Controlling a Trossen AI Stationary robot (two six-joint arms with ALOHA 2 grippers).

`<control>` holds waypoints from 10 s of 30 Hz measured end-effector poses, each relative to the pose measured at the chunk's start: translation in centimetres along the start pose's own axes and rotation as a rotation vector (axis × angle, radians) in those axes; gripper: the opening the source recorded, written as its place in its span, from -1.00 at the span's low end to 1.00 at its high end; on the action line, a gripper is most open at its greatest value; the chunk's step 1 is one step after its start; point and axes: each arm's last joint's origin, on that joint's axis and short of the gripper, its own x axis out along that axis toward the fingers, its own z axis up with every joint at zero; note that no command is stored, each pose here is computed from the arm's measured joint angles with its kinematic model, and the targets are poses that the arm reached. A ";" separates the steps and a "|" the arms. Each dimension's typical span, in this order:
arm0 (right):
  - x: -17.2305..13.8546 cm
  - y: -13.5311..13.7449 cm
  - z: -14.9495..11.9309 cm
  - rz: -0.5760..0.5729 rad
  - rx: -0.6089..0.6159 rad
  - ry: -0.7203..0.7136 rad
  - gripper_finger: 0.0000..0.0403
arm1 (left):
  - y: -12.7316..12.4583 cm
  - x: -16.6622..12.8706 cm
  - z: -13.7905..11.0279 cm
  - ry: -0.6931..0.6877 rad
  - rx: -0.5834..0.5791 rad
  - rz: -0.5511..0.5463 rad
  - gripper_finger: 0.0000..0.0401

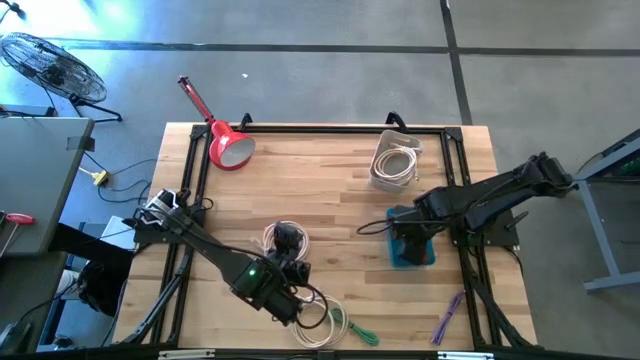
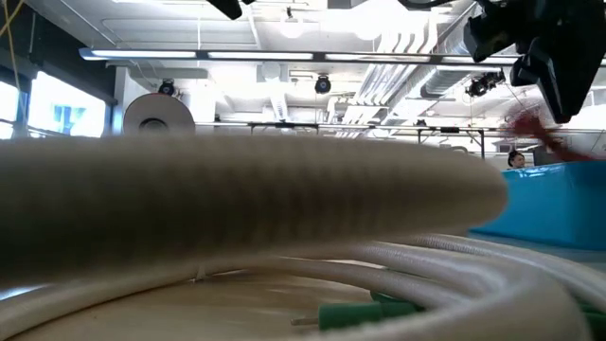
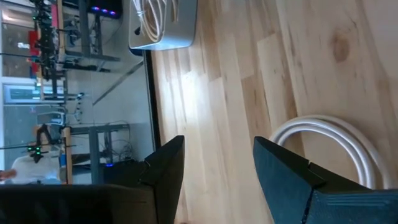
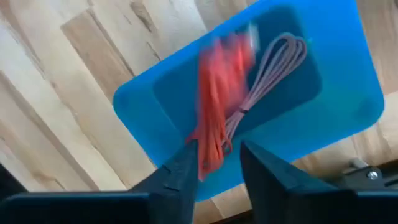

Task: Pick & Place USB Port
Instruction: Put the red charger cable into the blue bin, then put the white HDMI cable into the white bin, then put the purple charger cable into the blue bin

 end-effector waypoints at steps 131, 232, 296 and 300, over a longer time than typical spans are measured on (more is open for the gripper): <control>3.1 14.5 -0.2 -0.787 -1.399 -0.935 -0.41 | -1.6 5.3 1.5 -0.429 -0.065 -0.462 -0.82; 5.4 -10.3 4.4 -0.792 -0.387 -0.269 0.18 | -0.2 -1.5 -0.7 -0.443 -0.129 -0.099 -0.22; 9.6 12.2 -13.7 0.247 0.735 0.412 0.25 | -10.2 -3.3 -2.9 -0.360 -0.123 -0.433 -0.22; 10.1 13.1 -13.4 0.242 0.744 0.449 0.25 | -10.4 -3.2 -2.9 -0.354 -0.116 -0.432 -0.22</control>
